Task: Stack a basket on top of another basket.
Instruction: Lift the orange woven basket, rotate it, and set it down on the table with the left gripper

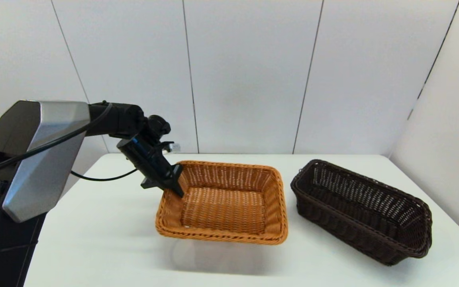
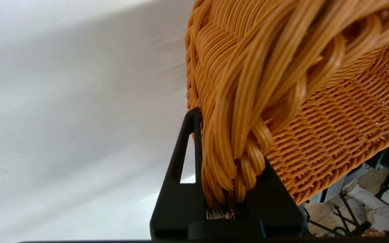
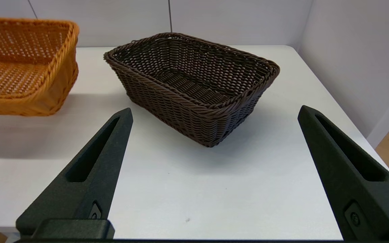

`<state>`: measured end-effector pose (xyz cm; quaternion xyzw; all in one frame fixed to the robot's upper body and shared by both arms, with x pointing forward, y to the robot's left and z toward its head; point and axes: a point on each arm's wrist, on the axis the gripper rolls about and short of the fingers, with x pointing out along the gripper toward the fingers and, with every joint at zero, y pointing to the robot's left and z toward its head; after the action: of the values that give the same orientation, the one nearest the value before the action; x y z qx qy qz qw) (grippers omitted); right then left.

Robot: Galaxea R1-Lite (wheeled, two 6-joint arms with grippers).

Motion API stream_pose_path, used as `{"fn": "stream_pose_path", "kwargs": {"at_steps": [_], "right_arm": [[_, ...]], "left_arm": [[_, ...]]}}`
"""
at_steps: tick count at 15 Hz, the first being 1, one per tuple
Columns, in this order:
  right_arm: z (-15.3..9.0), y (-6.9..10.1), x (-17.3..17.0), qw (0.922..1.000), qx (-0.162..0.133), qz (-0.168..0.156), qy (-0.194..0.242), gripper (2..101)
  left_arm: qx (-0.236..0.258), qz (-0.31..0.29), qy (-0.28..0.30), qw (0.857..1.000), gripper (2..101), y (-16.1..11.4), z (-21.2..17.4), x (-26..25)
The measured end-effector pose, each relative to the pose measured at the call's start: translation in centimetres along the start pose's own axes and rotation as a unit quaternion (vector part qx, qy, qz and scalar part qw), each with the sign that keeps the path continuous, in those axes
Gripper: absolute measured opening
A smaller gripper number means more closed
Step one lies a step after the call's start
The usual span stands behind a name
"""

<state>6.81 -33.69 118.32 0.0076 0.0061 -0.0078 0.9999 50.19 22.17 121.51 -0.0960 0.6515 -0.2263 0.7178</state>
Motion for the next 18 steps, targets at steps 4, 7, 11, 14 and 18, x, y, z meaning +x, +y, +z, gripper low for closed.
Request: {"fn": "stream_pose_path", "kwargs": {"at_steps": [4,7,11,14,18], "right_arm": [[0.0,0.0,0.0,1.0000,0.000,0.000,0.000,97.1],[0.0,0.0,0.0,1.0000,0.000,0.000,0.000,97.1],[0.0,0.0,0.0,1.0000,0.000,0.000,0.000,97.1],[0.0,0.0,0.0,1.0000,0.000,0.000,0.000,97.1],[0.0,0.0,0.0,1.0000,0.000,0.000,0.000,97.1]], "left_arm": [[-0.012,0.003,0.014,1.000,15.2,0.4,0.1,1.4],[-0.028,0.006,0.009,1.000,15.2,0.4,0.4,2.1],[-0.037,0.006,0.007,0.999,15.2,0.5,0.6,2.6],[-0.038,0.007,0.008,0.999,15.2,0.5,0.6,2.7],[-0.038,0.007,0.008,0.999,15.2,0.5,0.6,2.7]]}}
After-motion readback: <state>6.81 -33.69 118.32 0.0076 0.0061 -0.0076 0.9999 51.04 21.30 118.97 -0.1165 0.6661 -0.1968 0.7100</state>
